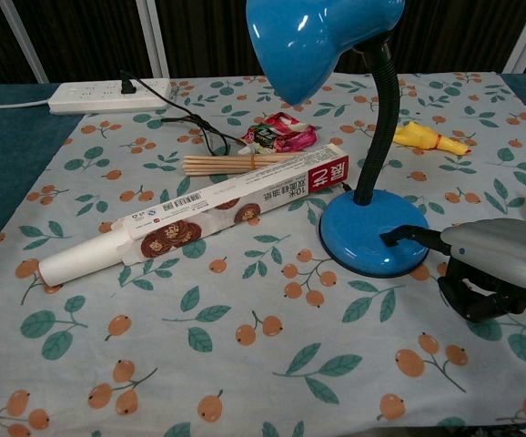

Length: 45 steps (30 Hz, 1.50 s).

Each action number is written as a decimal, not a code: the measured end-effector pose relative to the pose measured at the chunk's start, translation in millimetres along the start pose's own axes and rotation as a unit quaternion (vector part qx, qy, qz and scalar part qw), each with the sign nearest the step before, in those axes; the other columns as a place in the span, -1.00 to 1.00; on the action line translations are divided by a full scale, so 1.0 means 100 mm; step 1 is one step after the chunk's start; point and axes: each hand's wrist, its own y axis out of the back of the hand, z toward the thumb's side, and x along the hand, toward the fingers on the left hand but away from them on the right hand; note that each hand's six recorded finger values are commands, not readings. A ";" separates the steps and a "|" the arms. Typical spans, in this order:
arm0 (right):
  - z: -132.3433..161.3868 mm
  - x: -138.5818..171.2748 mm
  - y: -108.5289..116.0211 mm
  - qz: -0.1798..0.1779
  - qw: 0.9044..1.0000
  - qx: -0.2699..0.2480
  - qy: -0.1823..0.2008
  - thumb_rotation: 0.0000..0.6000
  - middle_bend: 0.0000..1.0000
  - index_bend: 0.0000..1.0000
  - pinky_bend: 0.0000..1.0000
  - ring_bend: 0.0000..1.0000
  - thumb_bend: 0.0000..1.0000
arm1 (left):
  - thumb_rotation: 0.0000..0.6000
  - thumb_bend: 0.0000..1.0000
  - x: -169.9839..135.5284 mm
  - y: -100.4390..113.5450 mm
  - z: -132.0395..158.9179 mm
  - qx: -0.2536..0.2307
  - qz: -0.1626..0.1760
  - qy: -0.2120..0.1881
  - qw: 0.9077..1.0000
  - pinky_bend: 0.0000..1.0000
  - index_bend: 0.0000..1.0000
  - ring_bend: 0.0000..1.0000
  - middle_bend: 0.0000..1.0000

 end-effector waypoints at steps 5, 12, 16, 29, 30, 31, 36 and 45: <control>0.00 0.00 -0.01 0.002 1.000 0.001 -0.001 1.00 0.71 -0.88 0.78 0.83 0.42 | 1.00 -0.43 0.00 0.00 0.00 0.000 0.000 0.000 1.000 -1.00 -0.95 -0.97 -1.00; 0.00 0.00 -0.01 0.002 1.000 0.000 -0.001 1.00 0.71 -0.88 0.78 0.83 0.42 | 1.00 -0.43 0.00 0.00 0.00 0.000 0.001 0.000 1.000 -1.00 -0.95 -0.97 -1.00; 0.00 0.00 0.00 0.001 1.000 0.001 -0.001 1.00 0.71 -0.89 0.78 0.83 0.42 | 1.00 -0.43 0.00 0.00 0.00 0.000 0.001 0.000 1.000 -1.00 -0.95 -0.97 -1.00; 0.02 -0.01 0.00 0.002 1.000 0.002 0.001 1.00 0.71 -0.88 0.78 0.83 0.42 | 1.00 -0.43 0.00 0.00 0.00 0.000 0.000 0.001 1.000 -1.00 -0.95 -0.97 -1.00; 0.02 -0.01 0.00 0.002 1.000 0.002 0.001 1.00 0.71 -0.88 0.78 0.83 0.42 | 1.00 -0.43 0.00 0.00 0.00 0.001 0.000 0.000 1.000 -1.00 -0.95 -0.97 -1.00; 0.02 -0.01 0.00 0.002 1.000 0.002 0.001 1.00 0.71 -0.88 0.78 0.83 0.42 | 1.00 -0.43 0.00 0.00 0.00 0.001 0.000 0.000 1.000 -1.00 -0.95 -0.97 -1.00; 0.02 -0.01 -0.01 0.003 1.000 0.001 0.000 1.00 0.71 -0.88 0.78 0.83 0.42 | 1.00 -0.43 0.00 0.00 0.00 0.000 0.000 0.001 1.000 -1.00 -0.95 -0.97 -1.00; 0.02 0.00 -0.01 0.004 1.000 0.002 0.002 1.00 0.71 -0.84 0.78 0.83 0.42 | 1.00 -0.43 0.00 0.00 0.00 0.001 -0.001 0.001 1.000 -1.00 -0.95 -0.97 -1.00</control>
